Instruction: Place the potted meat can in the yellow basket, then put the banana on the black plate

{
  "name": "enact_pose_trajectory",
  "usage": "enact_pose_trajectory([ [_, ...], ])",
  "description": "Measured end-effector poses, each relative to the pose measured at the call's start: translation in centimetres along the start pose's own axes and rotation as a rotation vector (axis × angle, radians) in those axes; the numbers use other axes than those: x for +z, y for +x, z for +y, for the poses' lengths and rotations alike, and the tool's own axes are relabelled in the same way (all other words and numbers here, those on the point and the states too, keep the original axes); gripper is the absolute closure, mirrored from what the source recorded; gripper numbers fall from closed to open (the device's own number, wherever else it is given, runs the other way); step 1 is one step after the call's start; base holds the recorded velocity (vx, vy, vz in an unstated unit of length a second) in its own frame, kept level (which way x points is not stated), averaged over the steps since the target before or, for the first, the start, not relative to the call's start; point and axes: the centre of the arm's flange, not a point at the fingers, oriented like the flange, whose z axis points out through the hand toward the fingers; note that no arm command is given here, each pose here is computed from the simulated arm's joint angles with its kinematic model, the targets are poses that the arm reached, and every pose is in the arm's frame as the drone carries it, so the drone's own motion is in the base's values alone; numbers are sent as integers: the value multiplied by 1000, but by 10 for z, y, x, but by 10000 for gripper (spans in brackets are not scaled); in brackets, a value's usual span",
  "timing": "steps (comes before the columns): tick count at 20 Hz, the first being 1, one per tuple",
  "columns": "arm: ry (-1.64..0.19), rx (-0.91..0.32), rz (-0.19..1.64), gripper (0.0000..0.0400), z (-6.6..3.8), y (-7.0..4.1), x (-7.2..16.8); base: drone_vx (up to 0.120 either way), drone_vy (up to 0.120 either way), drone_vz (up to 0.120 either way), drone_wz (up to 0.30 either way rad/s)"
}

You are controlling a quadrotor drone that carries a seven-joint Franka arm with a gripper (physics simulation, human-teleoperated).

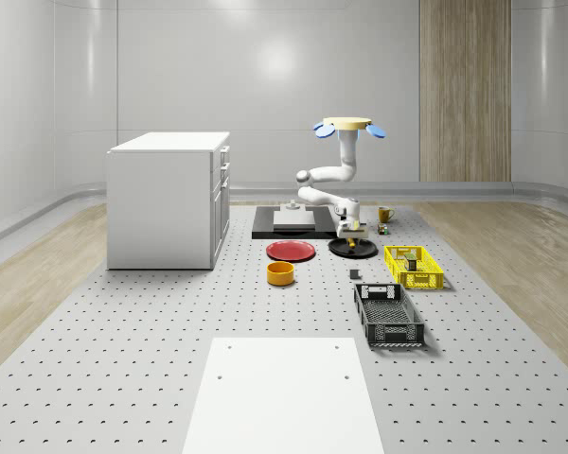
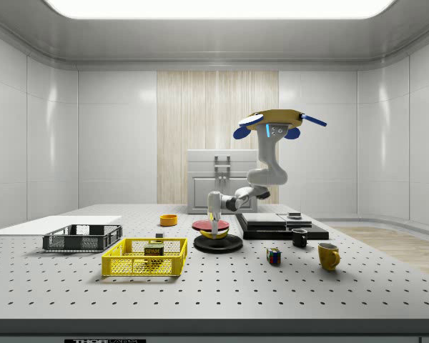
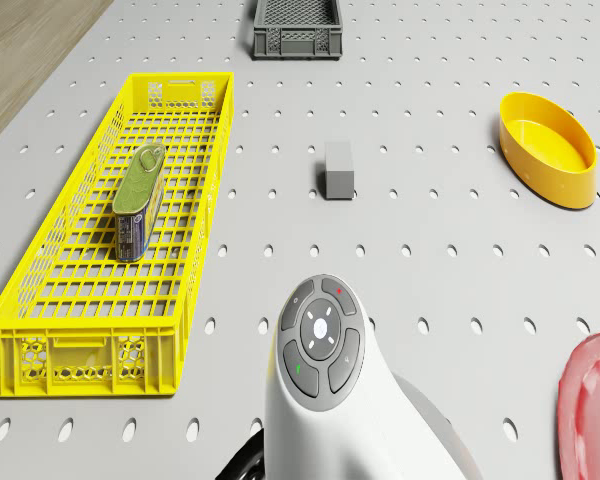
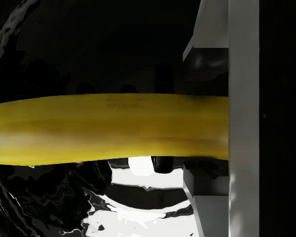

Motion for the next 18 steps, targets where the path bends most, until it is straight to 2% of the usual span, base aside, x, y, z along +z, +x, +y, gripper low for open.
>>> enact_pose_trajectory([
  [3, 1, 13, -2, 55, 0, 0, -1, 0, 0, 0, 0],
  [6, 1, 21, -3, 26, 0, 0, -9, 0, 0, 0, 0],
  [11, 2, 28, -4, 7, 0, 0, -29, 0, 0, 0, 0],
  [18, 2, 31, -5, 1, 0, 0, -52, 0, 0, 0, 0],
])
